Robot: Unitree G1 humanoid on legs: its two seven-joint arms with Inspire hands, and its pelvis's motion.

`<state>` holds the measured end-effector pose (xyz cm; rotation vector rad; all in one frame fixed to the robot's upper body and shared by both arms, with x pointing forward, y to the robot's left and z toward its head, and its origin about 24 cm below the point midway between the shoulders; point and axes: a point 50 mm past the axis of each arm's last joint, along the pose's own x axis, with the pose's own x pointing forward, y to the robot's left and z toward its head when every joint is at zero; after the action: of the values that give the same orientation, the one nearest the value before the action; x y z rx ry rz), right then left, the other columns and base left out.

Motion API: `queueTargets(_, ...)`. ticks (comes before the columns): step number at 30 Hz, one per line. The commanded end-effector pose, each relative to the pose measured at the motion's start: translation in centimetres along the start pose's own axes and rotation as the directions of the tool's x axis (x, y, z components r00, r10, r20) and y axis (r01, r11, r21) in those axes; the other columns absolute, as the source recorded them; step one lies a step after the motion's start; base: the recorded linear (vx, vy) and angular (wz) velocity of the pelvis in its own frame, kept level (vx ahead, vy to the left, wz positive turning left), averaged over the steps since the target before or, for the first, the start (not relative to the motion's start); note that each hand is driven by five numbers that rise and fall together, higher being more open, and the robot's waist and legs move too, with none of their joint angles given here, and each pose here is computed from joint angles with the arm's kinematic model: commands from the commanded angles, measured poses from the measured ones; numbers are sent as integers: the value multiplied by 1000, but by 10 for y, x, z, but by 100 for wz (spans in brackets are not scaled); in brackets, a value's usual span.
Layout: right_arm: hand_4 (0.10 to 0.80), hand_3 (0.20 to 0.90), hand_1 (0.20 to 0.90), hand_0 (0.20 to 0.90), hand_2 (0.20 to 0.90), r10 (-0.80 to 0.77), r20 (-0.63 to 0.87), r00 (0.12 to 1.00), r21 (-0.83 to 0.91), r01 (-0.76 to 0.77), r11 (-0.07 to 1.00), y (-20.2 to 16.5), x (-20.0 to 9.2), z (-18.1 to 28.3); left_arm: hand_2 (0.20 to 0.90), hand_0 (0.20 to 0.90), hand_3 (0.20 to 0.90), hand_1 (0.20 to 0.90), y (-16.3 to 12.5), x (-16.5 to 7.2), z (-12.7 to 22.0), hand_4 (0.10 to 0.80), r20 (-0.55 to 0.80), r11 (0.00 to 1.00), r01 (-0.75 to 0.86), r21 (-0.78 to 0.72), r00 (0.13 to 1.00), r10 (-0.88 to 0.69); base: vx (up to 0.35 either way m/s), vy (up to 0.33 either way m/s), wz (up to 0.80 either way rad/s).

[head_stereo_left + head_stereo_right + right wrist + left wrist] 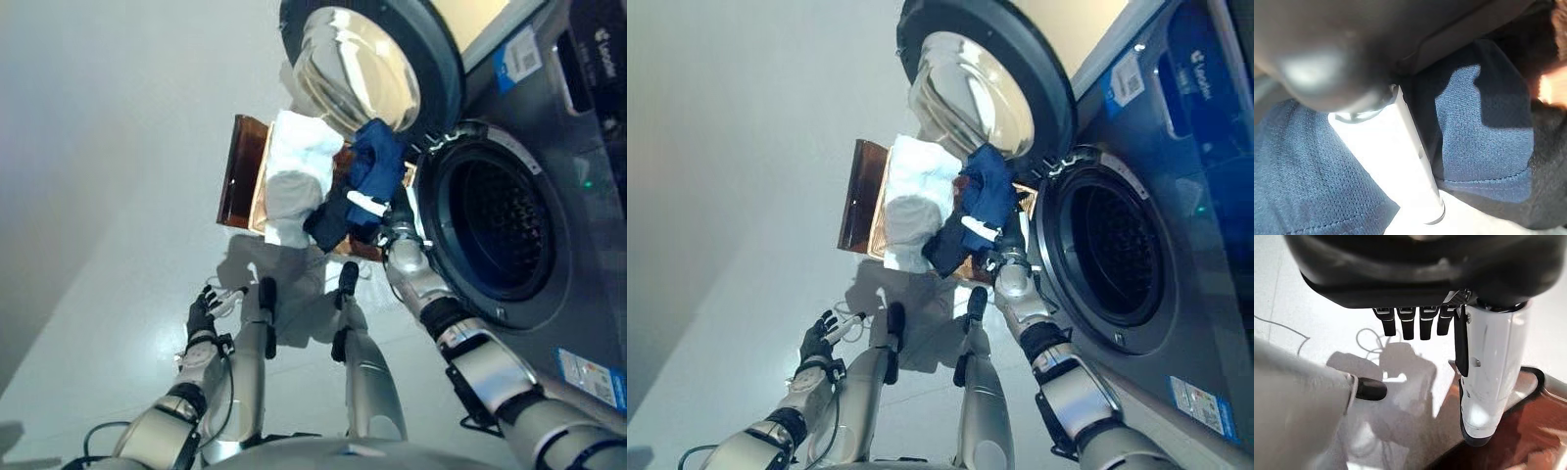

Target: Pick up the clothes and place them into the washing machine

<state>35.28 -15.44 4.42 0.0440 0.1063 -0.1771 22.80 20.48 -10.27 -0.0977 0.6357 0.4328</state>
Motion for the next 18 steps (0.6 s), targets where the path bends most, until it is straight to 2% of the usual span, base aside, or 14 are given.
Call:
queueTargets(1,300,200,200,200,200,19,203,979,235,-68,970,5,4,45,900,900,900,900,7,-8,-26,800,-74,999,-27,22,997,29,25,-1,-22)
queueTargets(7,300,200,200,200,200,-6,100,995,423,-37,905,1,-1,22,900,900,900,900,7,-10,-33,800,-107,1000,-19,22,994,21,23,7,-26)
queueTargets(13,300,200,200,200,200,-66,32,997,635,30,772,-4,-3,9,900,900,900,900,4,-12,-36,800,-122,1000,-9,8,992,10,30,16,-6)
queueTargets(18,300,200,200,200,200,-121,-15,993,700,97,708,-12,0,4,900,900,900,900,-1,-12,-33,800,-110,1000,15,-3,994,-15,14,4,-6)
